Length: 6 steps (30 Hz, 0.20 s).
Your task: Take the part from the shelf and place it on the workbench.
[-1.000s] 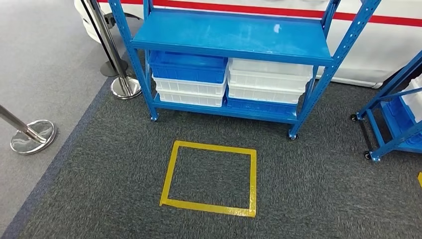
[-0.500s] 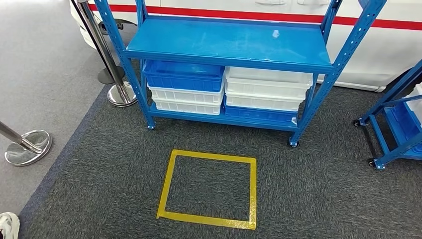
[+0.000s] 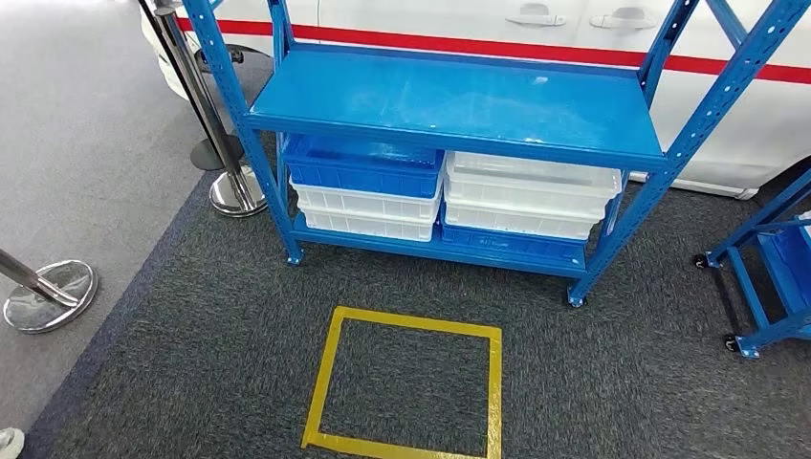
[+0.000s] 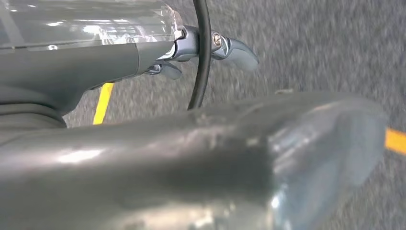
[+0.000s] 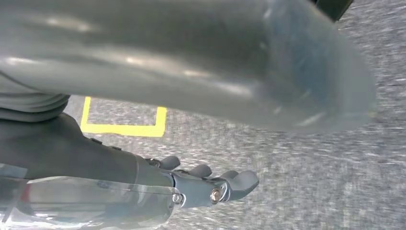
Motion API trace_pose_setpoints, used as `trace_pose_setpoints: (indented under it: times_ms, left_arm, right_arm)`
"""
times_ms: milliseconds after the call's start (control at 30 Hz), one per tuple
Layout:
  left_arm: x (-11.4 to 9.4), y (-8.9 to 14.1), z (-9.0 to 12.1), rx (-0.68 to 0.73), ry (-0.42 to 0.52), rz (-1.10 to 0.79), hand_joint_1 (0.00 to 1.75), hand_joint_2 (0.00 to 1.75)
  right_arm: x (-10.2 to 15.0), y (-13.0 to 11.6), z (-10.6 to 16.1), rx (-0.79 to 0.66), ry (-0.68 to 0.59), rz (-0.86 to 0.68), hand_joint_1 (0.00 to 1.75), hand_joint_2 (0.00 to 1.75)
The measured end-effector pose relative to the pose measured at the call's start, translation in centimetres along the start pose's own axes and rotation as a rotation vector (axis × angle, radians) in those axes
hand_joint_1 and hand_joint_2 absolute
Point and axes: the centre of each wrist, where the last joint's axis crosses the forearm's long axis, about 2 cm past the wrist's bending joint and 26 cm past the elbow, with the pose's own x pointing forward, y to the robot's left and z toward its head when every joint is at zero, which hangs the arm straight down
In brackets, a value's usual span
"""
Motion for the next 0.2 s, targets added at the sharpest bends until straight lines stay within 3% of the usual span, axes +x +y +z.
trace_pose_setpoints:
  times_ms: [200]
  left_arm:
    - [0.47,-0.31,-0.19,-0.007,-0.007,-0.001,0.0,0.0]
  right_arm:
    - [0.18,0.11,-0.03,0.036,-0.016,-0.021,0.0,0.0]
